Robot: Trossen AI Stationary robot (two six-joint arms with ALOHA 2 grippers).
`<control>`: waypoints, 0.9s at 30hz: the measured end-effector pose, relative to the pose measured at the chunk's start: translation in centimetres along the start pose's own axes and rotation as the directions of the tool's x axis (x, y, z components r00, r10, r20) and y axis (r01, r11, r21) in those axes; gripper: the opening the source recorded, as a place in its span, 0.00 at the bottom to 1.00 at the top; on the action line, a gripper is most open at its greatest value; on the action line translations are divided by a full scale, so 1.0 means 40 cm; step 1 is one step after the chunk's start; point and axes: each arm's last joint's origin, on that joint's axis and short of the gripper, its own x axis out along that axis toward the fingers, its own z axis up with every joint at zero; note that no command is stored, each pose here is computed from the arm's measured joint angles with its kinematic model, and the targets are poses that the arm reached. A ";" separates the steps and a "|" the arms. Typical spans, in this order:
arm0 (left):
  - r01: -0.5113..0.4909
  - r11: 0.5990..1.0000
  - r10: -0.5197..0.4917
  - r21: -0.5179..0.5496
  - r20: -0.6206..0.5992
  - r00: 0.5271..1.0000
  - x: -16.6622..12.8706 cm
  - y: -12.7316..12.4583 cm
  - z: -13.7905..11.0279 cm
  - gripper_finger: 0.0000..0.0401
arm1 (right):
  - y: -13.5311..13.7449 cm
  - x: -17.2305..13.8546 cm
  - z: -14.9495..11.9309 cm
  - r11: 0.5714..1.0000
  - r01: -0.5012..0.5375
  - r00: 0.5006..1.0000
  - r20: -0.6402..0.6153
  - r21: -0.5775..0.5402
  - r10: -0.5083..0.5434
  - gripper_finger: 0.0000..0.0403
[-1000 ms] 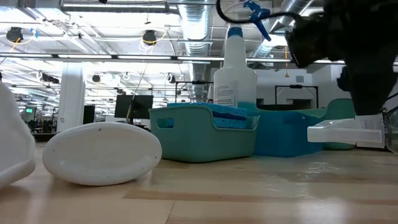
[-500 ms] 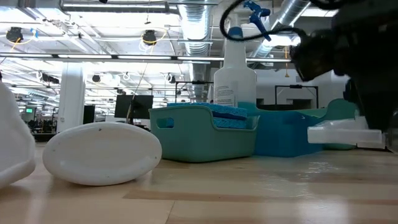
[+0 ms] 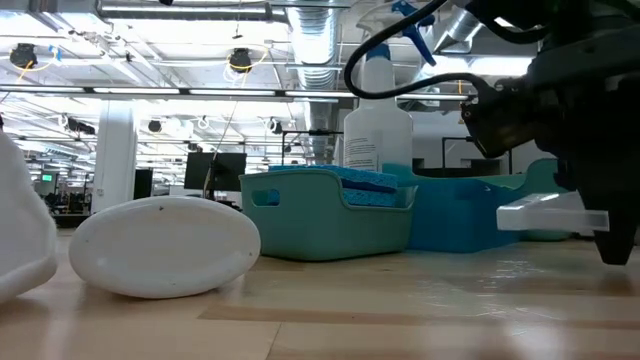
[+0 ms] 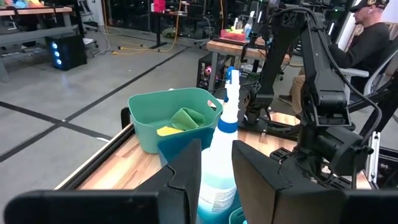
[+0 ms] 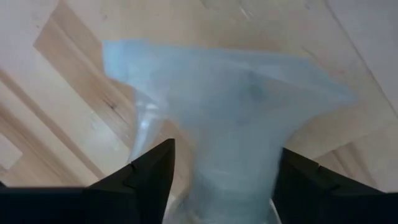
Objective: Pick & Place Kitchen Items
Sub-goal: Put the transparent spray bottle into the blue bin
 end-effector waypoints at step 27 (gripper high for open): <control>0.001 1.000 -0.001 0.002 -0.003 1.000 0.000 0.000 -0.001 0.22 | -0.009 -0.177 -0.050 0.957 -0.135 0.891 0.454 0.258 0.003 0.32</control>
